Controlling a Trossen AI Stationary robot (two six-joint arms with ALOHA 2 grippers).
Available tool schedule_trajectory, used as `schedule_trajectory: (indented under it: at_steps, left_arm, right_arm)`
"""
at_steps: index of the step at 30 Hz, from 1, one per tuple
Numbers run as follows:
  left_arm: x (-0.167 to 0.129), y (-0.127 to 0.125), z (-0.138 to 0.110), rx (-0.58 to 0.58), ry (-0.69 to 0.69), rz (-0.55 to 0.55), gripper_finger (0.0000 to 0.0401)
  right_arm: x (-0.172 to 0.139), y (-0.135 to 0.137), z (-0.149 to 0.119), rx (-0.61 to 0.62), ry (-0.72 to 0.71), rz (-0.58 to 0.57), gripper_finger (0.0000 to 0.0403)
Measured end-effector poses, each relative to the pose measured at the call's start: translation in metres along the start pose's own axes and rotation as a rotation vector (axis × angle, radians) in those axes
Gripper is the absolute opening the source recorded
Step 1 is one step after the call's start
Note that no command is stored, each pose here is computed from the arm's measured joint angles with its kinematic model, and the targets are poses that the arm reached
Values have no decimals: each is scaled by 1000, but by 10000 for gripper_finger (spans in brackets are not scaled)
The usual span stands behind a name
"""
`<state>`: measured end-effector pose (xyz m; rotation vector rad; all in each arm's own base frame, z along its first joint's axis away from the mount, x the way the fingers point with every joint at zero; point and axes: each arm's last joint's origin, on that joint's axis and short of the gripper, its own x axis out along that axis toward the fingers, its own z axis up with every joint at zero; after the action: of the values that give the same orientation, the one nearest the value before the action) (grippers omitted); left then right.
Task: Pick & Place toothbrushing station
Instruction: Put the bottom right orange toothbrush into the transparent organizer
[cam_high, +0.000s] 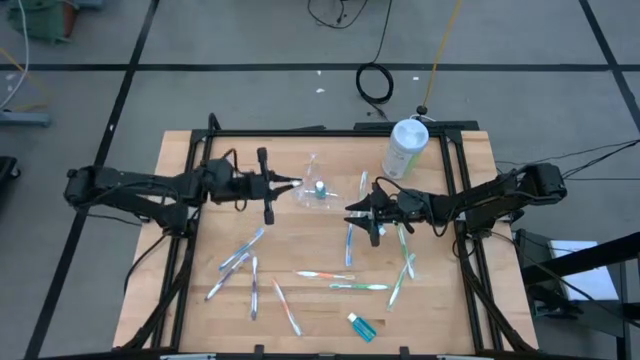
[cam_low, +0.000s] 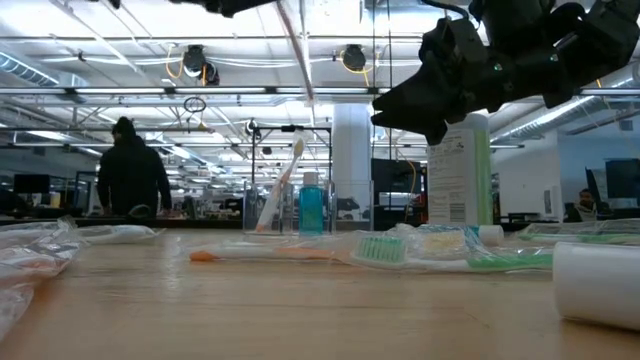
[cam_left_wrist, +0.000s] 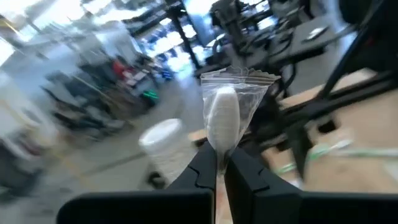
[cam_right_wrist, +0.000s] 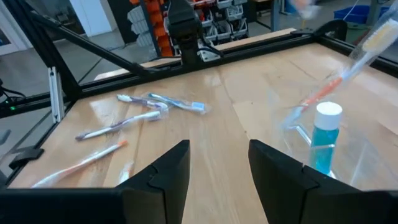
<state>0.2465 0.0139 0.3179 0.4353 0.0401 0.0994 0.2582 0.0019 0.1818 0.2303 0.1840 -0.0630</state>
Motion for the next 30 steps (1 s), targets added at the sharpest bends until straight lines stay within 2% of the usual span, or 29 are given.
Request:
schedule_trajectory:
  at_steps: [3, 9, 12, 15, 19, 23, 27, 30]
  left_arm:
    - [10, 10, 6, -98, 72, -66, 19]
    - [51, 26, 4, -196, 184, -88, 31]
    - [76, 30, -13, -269, 228, -136, 17]
    - [96, 36, -27, -332, 215, -162, 7]
    - [112, 41, -46, -409, 240, -173, 25]
    - [123, 40, -68, -442, 300, -180, 38]
    - [134, 34, -91, -447, 358, -182, 34]
    - [137, 35, -92, -434, 334, -162, 18]
  right_arm:
    - [0, 0, 0, 0, -2, 0, 156]
    - [0, -1, -2, -1, 16, -7, 155]
    - [0, -2, -7, -4, 74, -20, 155]
    - [-2, -4, -17, -35, 172, -42, 155]
    - [-5, -7, -29, -91, 305, -66, 155]
    - [-5, -8, -31, -93, 325, -67, 155]
    - [-5, -8, -31, -131, 327, -63, 155]
    - [-5, -8, -31, -137, 327, -60, 155]
